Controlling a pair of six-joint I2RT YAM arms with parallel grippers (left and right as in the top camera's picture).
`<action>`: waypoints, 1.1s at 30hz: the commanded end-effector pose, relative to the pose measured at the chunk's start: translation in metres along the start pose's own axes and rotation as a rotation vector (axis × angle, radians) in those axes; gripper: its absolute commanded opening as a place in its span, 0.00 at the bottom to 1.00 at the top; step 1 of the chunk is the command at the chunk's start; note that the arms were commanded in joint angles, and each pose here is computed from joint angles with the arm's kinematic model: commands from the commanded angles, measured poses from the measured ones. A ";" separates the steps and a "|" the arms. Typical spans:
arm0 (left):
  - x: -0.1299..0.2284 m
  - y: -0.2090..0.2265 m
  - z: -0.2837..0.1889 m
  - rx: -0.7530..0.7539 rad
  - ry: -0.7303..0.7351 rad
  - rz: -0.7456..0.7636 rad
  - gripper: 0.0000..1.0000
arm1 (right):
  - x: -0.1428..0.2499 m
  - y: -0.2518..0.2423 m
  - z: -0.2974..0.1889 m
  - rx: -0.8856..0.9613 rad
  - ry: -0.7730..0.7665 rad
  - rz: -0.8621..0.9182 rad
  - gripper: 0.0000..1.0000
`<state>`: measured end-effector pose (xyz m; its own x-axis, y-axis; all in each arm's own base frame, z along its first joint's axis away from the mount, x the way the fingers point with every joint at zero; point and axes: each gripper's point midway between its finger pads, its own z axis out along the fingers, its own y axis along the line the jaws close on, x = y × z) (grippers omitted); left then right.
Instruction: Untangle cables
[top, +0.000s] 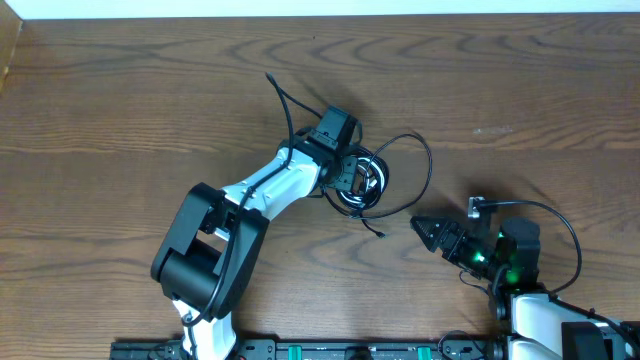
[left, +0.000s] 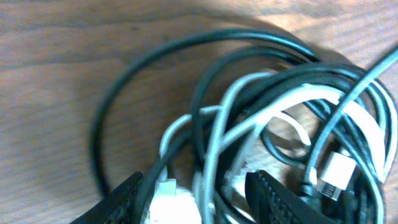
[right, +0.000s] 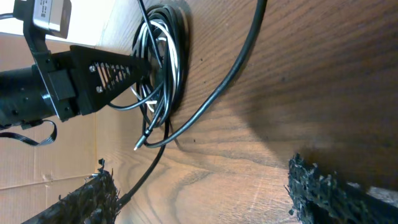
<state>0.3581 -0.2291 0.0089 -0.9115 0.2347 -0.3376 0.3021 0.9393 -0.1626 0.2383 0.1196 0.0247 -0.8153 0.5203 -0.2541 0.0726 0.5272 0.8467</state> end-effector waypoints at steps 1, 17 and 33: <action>0.008 -0.013 0.007 0.030 0.024 0.066 0.52 | 0.007 -0.030 -0.002 0.123 -0.015 0.053 0.89; 0.019 -0.008 0.036 0.008 0.060 0.098 0.08 | 0.015 -0.037 -0.003 0.149 0.012 0.083 0.89; -0.051 -0.032 -0.138 0.107 -0.318 0.046 0.07 | 0.016 0.005 -0.001 -0.059 0.062 -0.131 0.71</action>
<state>0.3607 -0.2404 0.1122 -0.8126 0.2144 -0.5420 0.3749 0.9042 -0.2044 0.2344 0.1223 0.0234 -0.8320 0.4779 -0.2818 0.0303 0.5464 0.8370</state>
